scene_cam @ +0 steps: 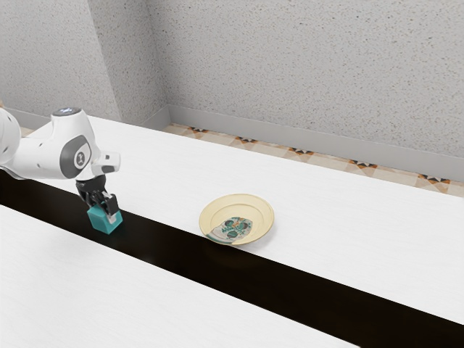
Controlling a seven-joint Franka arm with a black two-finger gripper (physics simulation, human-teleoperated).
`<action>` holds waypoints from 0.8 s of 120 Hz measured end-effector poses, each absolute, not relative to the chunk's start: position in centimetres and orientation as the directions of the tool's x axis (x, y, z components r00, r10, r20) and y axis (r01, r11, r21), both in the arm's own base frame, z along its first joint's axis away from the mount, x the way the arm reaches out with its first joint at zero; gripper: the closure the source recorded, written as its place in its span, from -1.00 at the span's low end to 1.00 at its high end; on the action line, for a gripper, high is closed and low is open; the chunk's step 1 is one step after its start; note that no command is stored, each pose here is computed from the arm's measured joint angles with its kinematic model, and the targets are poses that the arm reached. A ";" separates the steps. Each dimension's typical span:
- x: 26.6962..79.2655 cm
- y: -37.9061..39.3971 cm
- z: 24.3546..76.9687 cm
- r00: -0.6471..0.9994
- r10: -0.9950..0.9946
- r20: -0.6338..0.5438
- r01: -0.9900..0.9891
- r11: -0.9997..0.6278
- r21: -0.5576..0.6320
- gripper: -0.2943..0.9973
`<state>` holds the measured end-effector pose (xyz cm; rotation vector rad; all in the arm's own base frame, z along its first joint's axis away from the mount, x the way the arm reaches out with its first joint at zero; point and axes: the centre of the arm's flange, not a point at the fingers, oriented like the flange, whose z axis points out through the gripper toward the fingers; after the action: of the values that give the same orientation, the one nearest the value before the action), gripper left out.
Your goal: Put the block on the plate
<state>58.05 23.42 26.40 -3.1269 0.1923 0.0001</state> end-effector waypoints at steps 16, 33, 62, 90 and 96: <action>58.1 23.4 27.0 0.993 -0.116 0.006 -0.116 -0.993 -0.014 -0.15; 58.5 22.4 29.5 0.992 -0.126 0.027 -0.125 -0.992 -0.026 -0.11; 61.7 11.8 34.8 0.959 -0.266 0.095 -0.263 -0.964 -0.035 -0.08; 65.9 -0.9 37.3 0.894 -0.418 0.161 -0.417 -0.908 -0.041 -0.07; 67.2 -3.3 36.9 0.880 -0.444 0.171 -0.444 -0.895 -0.037 -0.07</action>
<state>67.20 -3.30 36.94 -3.0491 0.7200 -0.2755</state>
